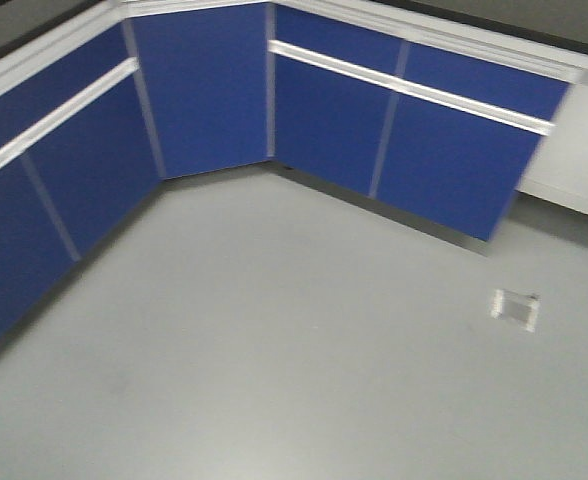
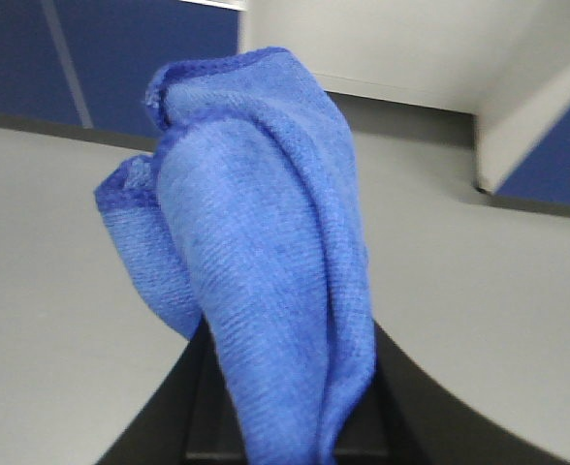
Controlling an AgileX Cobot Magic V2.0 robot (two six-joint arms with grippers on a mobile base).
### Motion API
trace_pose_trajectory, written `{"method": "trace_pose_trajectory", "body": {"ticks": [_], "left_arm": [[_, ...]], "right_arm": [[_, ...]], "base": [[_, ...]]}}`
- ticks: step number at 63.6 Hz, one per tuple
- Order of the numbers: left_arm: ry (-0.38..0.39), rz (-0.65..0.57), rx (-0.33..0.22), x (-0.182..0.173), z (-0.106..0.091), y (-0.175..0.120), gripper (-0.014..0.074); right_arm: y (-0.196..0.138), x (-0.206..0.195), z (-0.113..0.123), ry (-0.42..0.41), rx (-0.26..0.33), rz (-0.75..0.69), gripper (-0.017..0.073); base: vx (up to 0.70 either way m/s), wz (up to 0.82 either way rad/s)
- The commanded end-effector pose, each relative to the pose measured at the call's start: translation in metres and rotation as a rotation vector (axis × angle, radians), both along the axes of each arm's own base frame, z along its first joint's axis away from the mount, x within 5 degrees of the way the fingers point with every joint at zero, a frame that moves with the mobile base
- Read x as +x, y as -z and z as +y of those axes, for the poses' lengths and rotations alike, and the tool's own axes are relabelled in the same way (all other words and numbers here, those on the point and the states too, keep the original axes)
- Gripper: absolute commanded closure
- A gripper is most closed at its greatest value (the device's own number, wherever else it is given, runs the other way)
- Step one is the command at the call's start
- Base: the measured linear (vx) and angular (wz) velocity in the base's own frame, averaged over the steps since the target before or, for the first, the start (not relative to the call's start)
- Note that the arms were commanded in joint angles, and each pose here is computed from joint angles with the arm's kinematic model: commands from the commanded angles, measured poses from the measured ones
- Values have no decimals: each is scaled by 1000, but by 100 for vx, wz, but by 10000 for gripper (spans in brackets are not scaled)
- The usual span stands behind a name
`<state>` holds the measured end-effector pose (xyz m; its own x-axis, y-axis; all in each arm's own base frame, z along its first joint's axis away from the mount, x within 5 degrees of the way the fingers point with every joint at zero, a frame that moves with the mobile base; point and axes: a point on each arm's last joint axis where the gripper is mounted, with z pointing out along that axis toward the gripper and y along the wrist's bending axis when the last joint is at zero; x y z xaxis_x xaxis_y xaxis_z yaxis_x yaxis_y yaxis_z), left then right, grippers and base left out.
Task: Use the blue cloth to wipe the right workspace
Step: 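Drive the base to the other black bench holding the cloth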
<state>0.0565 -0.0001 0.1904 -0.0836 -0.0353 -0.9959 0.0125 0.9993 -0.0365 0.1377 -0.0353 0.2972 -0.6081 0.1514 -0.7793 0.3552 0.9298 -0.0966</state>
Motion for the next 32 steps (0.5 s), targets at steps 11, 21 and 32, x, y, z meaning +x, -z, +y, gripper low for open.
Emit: {"method": "trace_pose_trajectory", "body": {"ticks": [11, 21, 32], "left_arm": [[16, -67, -9, 0, -1, 2, 599], [16, -67, -9, 0, -1, 2, 599], [16, -67, -9, 0, -1, 2, 599]], "right_arm": [[-15, 3, 0, -29, -38, -86, 564], [-15, 3, 0, -29, -38, -86, 564], [-15, 3, 0, -29, -38, -86, 564]], "base": [[2, -77], [5, -74], [7, -71]]}}
